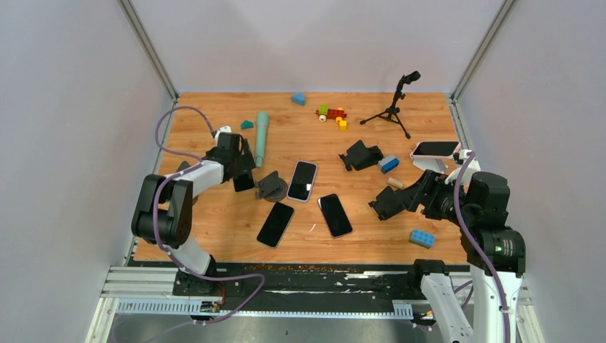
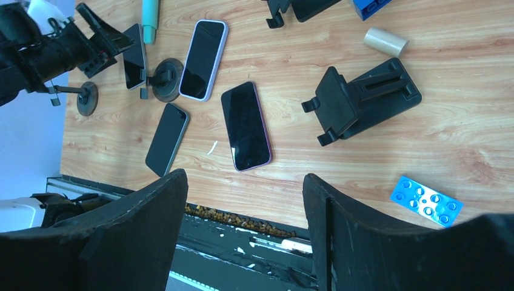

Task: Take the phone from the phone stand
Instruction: Place the phone at the center of the board, then move the phone stand with the phone to the center of the board.

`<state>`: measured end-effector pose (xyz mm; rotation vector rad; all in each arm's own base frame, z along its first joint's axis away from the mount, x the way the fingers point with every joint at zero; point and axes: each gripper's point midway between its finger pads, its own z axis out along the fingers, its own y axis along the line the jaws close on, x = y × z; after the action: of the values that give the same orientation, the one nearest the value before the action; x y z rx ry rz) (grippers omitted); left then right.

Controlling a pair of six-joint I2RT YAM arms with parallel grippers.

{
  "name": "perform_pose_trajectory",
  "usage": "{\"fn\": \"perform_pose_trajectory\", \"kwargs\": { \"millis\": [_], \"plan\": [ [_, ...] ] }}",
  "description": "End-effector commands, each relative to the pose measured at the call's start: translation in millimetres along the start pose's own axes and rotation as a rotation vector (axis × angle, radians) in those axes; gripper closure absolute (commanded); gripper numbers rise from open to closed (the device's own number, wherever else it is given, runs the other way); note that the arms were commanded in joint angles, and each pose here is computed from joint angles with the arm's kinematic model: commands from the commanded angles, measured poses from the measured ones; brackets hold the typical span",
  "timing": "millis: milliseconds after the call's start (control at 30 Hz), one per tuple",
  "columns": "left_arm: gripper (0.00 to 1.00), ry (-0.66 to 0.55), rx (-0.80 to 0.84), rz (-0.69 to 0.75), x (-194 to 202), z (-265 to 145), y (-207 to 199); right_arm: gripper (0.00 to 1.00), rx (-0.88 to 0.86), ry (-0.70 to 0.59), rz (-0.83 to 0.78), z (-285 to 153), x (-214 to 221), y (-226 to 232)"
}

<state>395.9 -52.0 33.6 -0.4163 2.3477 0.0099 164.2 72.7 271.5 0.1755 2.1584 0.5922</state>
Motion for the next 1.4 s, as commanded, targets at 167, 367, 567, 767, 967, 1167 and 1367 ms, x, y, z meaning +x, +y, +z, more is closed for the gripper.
{"fn": "perform_pose_trajectory", "kwargs": {
  "millis": [167, 367, 567, 767, 967, 1167, 1367],
  "plan": [
    [0.0, -0.127, 0.111, -0.076, -21.6, -69.8, -4.8, 0.29, 0.027, -0.014, 0.004, 5.3, -6.4, -5.1],
    [0.0, -0.174, 0.239, -0.049, -35.9, -110.9, -28.0, 0.28, 0.098, -0.019, 0.053, 10.0, -5.1, -18.5],
    [0.0, -0.175, 0.358, 0.088, -29.5, -137.4, -67.3, 0.25, 0.176, -0.046, 0.122, 13.3, -7.5, -31.8],
    [0.0, -0.13, 0.433, 0.213, 4.0, -142.2, -90.2, 0.2, 0.26, -0.095, 0.205, 17.8, -16.2, -45.6],
    [0.01, -0.101, 0.438, 0.268, 21.2, -145.4, -86.2, 0.16, 0.296, -0.15, 0.365, 37.5, -34.8, -52.4],
    [0.01, -0.081, 0.425, 0.281, 34.8, -159.2, -71.9, 0.16, 0.273, -0.228, 0.518, 56.4, -70.2, -51.9],
    [0.01, -0.059, 0.452, 0.29, 38.9, -180.6, -63.4, 0.17, 0.225, -0.289, 0.738, 59.7, -100.6, -87.4]
  ]
}}
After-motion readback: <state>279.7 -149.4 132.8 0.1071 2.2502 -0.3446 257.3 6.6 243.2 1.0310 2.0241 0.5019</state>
